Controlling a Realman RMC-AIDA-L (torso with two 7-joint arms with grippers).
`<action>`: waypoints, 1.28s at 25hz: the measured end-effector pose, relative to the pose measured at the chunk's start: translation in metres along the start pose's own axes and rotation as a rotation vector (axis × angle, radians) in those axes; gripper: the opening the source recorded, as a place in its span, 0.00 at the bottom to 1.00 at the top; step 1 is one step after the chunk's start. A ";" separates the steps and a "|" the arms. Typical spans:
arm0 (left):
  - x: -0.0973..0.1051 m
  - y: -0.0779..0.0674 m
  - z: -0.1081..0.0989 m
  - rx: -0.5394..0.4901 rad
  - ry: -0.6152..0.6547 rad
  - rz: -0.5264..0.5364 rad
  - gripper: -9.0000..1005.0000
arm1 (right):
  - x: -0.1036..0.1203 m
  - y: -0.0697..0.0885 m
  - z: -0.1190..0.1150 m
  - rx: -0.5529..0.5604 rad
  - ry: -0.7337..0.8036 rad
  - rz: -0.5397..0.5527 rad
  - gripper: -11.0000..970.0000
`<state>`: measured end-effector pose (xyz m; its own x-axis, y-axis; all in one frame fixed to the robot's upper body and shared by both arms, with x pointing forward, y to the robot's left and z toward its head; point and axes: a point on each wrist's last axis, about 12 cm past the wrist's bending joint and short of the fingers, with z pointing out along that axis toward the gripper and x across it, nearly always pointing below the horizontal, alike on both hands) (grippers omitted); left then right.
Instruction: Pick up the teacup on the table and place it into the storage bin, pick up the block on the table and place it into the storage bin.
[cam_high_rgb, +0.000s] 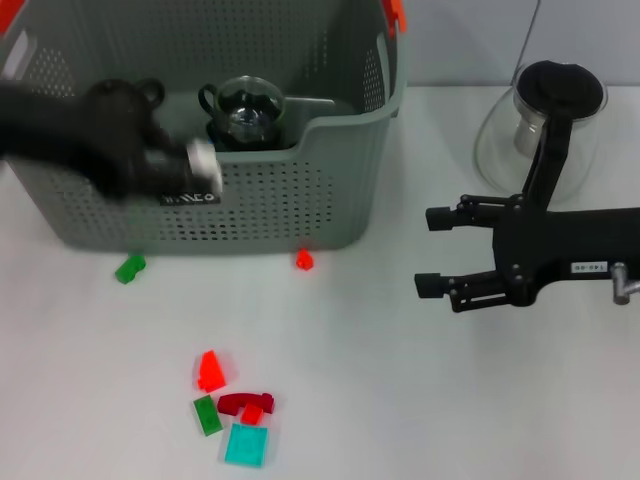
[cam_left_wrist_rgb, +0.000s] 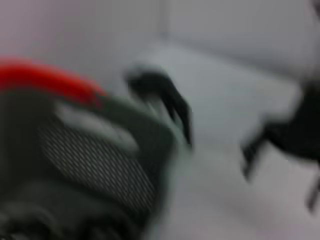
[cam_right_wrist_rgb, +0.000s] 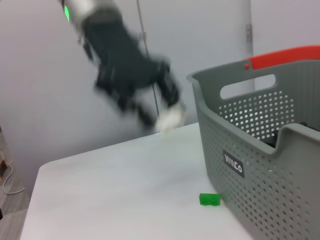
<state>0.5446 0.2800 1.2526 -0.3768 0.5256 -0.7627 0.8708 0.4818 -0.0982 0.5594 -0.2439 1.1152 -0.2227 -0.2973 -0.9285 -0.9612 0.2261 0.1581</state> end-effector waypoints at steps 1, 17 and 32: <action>-0.006 0.006 -0.008 -0.032 -0.045 -0.023 0.45 | 0.000 0.000 -0.002 0.002 0.000 0.000 0.96; -0.046 0.093 0.012 -0.362 -0.081 -0.211 0.47 | 0.003 -0.002 -0.015 0.006 0.019 0.002 0.96; -0.043 -0.013 0.005 -0.017 0.205 -0.116 0.94 | 0.001 -0.006 -0.020 0.044 0.007 0.002 0.96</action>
<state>0.5510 0.2476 1.2831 -0.5321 0.5964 -0.6010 0.8129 0.5583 -0.1658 0.5619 -0.2638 1.1200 -0.2257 -0.3029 -0.9259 -0.9528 0.2668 0.1450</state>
